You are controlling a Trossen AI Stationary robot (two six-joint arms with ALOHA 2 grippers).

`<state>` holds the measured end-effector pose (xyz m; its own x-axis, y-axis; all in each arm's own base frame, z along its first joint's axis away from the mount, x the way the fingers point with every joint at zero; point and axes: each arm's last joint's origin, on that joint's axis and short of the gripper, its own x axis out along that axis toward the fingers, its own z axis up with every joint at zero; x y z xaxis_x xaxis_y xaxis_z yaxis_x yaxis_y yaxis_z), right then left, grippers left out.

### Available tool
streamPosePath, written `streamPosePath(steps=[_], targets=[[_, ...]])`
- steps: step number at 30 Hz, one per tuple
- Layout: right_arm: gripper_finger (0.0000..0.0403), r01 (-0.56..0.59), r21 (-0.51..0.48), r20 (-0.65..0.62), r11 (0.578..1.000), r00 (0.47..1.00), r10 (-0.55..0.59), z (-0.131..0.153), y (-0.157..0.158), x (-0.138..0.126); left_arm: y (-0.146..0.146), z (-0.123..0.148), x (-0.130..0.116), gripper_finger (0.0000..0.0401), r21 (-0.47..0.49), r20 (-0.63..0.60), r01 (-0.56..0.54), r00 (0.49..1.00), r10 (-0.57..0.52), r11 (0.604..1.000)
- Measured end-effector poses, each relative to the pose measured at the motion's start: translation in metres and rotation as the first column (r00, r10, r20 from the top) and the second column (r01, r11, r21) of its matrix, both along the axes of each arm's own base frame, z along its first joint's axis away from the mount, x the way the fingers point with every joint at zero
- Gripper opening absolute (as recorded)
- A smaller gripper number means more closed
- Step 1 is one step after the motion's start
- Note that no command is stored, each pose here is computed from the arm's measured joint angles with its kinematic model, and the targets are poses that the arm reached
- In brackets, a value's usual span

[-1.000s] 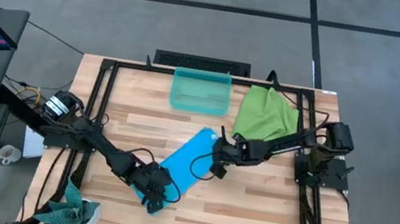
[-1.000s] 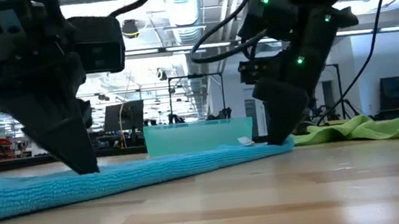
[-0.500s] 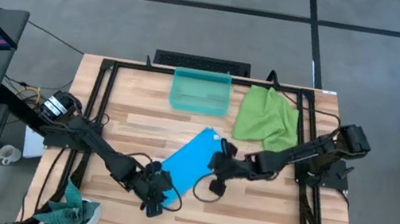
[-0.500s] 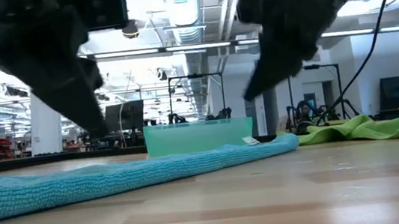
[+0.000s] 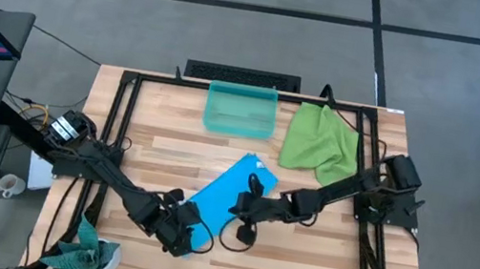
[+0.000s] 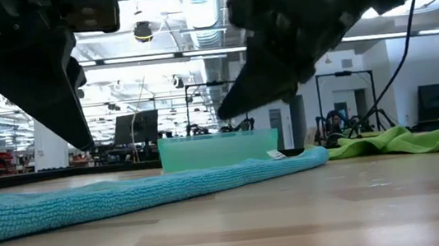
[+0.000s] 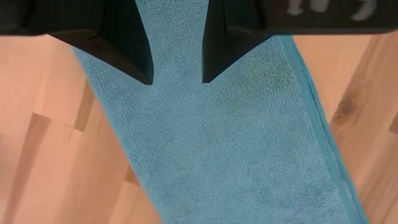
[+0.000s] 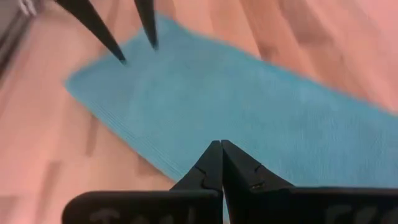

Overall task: Roll microfiber towels into tight, uniform cylinder then place into a basket
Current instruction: Fold the blue microfiber cloth

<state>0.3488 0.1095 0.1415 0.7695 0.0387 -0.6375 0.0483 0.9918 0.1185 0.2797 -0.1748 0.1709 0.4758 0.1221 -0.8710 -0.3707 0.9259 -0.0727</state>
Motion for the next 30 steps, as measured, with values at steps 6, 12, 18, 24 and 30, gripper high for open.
streamPosePath(steps=[6, 12, 18, 24, 30], targets=[[0.0023, 0.005, 0.059, -0.105, 0.998, 0.994, 0.001, -0.02, -0.012, 0.004, 0.001, 0.0, 0.0, 0.0128, 0.006, -0.002, -0.005, 1.0, 0.005, 1.0], [0.002, 0.008, 0.131, -0.215, 0.991, 0.976, 0.021, -0.028, -0.019, -0.001, 0.002, 0.0, 0.001, 0.0128, 0.016, 0.005, -0.009, 1.0, 0.009, 1.0], [0.0024, 0.01, 0.127, -0.307, 0.992, 0.951, 0.03, -0.028, -0.022, -0.008, 0.002, 0.0, 0.001, 0.0128, 0.029, 0.008, -0.004, 1.0, 0.004, 1.0], [0.0023, -0.096, 0.2, -0.421, 0.975, 0.89, 0.174, -0.025, -0.016, -0.014, 0.002, 0.0, 0.001, 0.0128, 0.042, 0.008, 0.007, 1.0, -0.008, 0.999], [0.0026, -0.166, 0.181, -0.466, 0.969, 0.854, 0.233, -0.013, -0.005, -0.019, 0.003, 0.0, 0.001, 0.0128, 0.058, 0.016, 0.007, 1.0, -0.008, 0.998]])
